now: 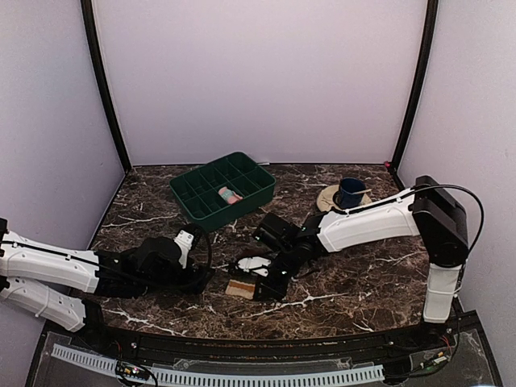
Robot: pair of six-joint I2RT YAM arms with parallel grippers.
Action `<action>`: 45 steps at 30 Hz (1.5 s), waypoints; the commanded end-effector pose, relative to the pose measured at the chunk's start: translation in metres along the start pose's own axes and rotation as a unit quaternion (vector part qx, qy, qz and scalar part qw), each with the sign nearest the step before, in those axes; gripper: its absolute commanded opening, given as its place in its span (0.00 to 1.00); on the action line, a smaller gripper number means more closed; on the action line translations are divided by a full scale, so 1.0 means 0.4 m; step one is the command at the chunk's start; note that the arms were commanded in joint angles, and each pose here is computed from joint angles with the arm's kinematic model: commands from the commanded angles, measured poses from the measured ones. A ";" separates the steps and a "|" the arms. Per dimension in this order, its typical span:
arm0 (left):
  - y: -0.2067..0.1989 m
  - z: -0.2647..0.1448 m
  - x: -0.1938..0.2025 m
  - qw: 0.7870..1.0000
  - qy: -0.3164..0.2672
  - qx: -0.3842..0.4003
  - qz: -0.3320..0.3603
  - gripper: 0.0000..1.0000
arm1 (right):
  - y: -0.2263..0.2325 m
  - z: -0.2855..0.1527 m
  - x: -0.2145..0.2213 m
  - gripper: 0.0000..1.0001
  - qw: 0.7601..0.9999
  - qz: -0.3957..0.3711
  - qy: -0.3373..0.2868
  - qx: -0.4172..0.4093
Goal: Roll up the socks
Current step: Roll the sock at the center of the board.
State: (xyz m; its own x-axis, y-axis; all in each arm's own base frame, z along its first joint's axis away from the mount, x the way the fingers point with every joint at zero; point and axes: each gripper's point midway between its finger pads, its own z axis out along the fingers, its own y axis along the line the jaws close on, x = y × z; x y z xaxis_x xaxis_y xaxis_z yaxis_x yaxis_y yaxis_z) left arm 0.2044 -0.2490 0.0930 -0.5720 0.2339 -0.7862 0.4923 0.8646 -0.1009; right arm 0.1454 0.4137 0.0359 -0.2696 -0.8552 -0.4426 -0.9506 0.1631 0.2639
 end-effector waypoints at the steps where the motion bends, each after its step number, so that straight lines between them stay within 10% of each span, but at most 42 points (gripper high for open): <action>1: -0.039 0.007 0.002 0.999 0.003 0.039 0.026 0.72 | 0.046 -0.053 -0.055 0.00 0.993 0.046 -0.048 -0.094; 14: -0.105 0.012 0.003 0.993 0.016 0.101 0.065 0.76 | 0.048 -0.076 -0.046 0.00 0.961 0.140 -0.066 -0.227; 25: -0.154 -0.003 -0.007 0.983 0.006 0.156 0.102 0.99 | 0.041 -0.065 -0.019 0.00 0.949 0.172 -0.053 -0.260; 45: -0.209 0.072 0.021 0.969 0.026 0.155 0.191 0.94 | 0.042 -0.073 0.000 0.00 0.948 0.177 -0.050 -0.261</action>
State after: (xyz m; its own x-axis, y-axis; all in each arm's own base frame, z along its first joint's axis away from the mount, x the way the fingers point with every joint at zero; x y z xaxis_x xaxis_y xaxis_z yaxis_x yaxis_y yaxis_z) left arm 0.1689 -0.3190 0.0628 -0.3985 0.5485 -0.7351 0.8331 0.5517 -0.0399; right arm 0.1358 0.4052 0.0608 -0.5940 -0.7401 -0.3154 -0.6106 0.1595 0.7757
